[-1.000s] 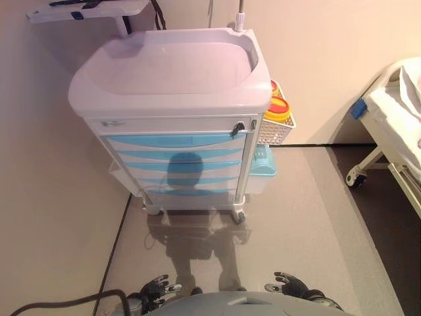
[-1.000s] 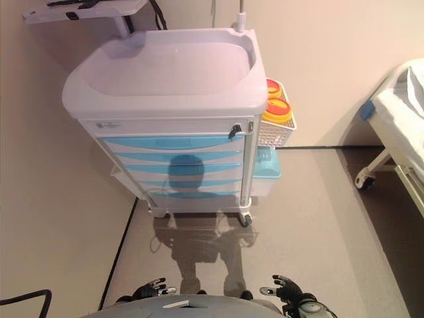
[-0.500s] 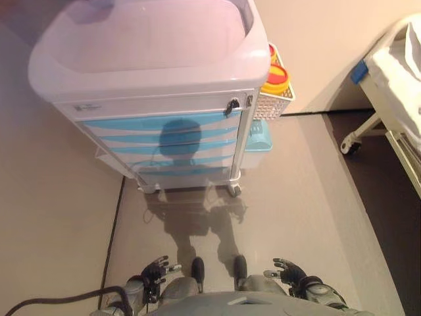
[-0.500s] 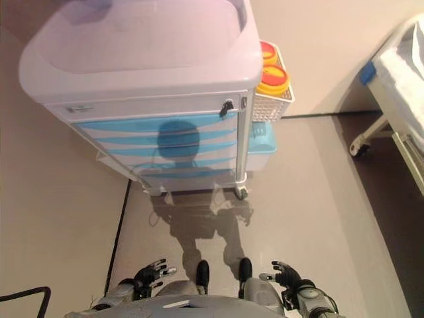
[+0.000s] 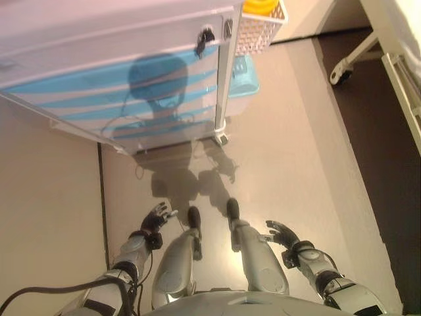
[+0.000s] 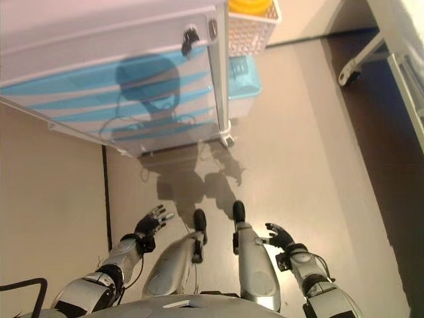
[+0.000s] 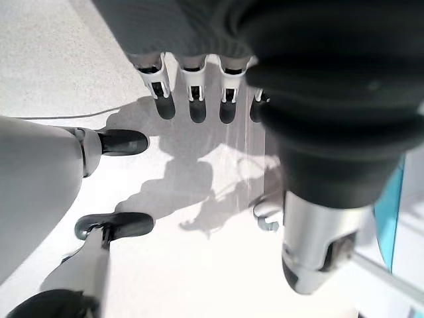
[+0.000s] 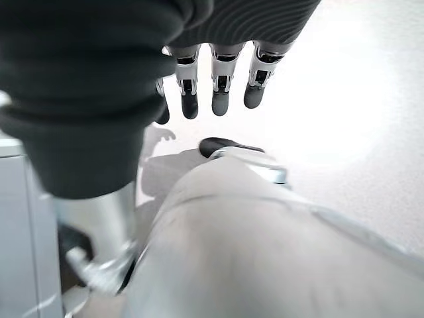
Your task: Open the drawer and pick up the medicine
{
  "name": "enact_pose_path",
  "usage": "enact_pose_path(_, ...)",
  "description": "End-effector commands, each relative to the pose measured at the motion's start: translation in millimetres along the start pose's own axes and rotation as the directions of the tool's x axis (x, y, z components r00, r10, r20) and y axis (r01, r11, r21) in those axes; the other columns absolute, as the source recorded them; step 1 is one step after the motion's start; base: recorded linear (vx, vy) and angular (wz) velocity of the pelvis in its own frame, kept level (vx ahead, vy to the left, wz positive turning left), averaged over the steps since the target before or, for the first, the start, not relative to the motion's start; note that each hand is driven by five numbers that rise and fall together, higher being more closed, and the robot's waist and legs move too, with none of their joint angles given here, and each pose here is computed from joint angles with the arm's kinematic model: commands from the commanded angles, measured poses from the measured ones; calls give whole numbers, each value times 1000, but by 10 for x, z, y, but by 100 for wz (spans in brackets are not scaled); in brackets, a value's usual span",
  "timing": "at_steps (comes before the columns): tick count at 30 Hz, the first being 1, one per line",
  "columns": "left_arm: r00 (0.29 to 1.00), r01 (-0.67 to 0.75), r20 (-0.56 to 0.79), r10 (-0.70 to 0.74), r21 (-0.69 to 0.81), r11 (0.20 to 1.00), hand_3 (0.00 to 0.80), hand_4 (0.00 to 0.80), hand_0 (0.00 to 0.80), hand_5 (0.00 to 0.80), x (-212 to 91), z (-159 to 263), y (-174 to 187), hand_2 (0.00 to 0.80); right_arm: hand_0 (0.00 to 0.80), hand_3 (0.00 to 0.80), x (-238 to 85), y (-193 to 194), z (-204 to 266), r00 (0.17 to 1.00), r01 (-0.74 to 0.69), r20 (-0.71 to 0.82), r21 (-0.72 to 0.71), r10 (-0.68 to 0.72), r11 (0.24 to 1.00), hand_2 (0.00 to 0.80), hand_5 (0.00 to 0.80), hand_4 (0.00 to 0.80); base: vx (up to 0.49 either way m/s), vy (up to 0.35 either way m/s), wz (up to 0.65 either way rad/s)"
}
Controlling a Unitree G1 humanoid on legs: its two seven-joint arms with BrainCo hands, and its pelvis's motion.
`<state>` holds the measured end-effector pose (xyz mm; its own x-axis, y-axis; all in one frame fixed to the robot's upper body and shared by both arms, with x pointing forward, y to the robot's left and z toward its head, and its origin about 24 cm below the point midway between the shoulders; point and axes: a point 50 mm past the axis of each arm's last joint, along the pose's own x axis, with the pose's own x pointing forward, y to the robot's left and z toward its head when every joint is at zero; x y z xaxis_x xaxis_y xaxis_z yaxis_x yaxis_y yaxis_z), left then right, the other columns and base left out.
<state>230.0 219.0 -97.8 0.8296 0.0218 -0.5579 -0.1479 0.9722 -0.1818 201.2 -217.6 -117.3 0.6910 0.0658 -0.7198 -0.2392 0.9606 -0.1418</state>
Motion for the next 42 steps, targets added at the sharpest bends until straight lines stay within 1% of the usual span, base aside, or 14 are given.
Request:
enact_pose_path(1,985,-27,166,42,-93,995,0,0,0,0,-17,226,95,0,0,0,-60,-38,-93,1000,5,-10,-44,-5,999,0,0,0,-40,58,-9)
enact_pose_path(4,959,-10,280,51,-146,989,0,0,0,0,4,471,102,0,0,0,-59,-71,-48,1000,4,7,-62,-3,998,0,0,0,-28,35,-9)
enact_pose_path(6,926,11,374,55,-172,985,0,0,0,0,9,700,101,0,0,0,-55,-88,1,1000,8,29,-61,-6,998,0,0,0,-45,10,-10)
enact_pose_path(9,892,27,448,62,-190,981,0,0,0,0,1,924,125,0,0,0,-52,-90,39,999,2,46,-60,0,998,0,0,0,-37,-11,-22)
enact_pose_path(11,850,47,522,65,-199,979,0,0,0,0,-20,1146,143,0,0,0,-54,-72,57,998,-7,58,-58,11,998,0,0,0,-27,-19,-26)
enact_pose_path(15,780,89,622,74,-228,970,0,0,0,0,-62,1470,159,0,0,0,-58,-24,58,997,-26,64,-61,30,998,0,0,0,-7,-17,-9)
enact_pose_path(18,707,171,704,68,-263,950,0,0,0,0,-118,1767,186,0,0,0,-71,3,30,997,-37,67,-61,41,997,0,0,0,3,-23,-11)
enact_pose_path(19,695,183,716,67,-267,946,0,0,0,0,-127,1809,183,0,0,0,-72,9,24,997,-37,67,-59,41,998,0,0,0,12,-23,-5)
enact_pose_path(21,643,238,763,58,-271,933,0,0,0,0,-174,1965,198,0,0,0,-74,29,11,997,-36,70,-52,40,998,0,0,0,11,-35,-2)
enact_pose_path(25,584,290,811,40,-254,923,0,0,0,0,-233,2129,210,0,0,0,-75,62,-3,996,-44,72,-43,47,998,0,0,0,20,-58,-1)
enact_pose_path(26,557,304,830,32,-239,922,0,0,0,0,-263,2206,208,0,0,0,-72,83,1,996,-47,74,-39,50,998,0,0,0,20,-49,-2)
enact_pose_path(31,488,345,873,12,-206,916,0,0,0,0,-355,2469,235,0,0,0,-72,114,4,995,-58,77,-37,61,998,0,0,0,17,-46,-1)
enact_pose_path(37,369,412,929,-40,-125,902,0,0,0,0,-535,2895,261,0,0,0,-79,192,-26,994,-81,77,-28,83,996,0,0,0,20,-66,-4)
enact_pose_path(42,254,484,964,-79,-55,874,0,0,0,0,-721,3236,224,0,0,0,-91,268,-77,992,-104,68,-22,105,994,0,0,0,26,-67,1)
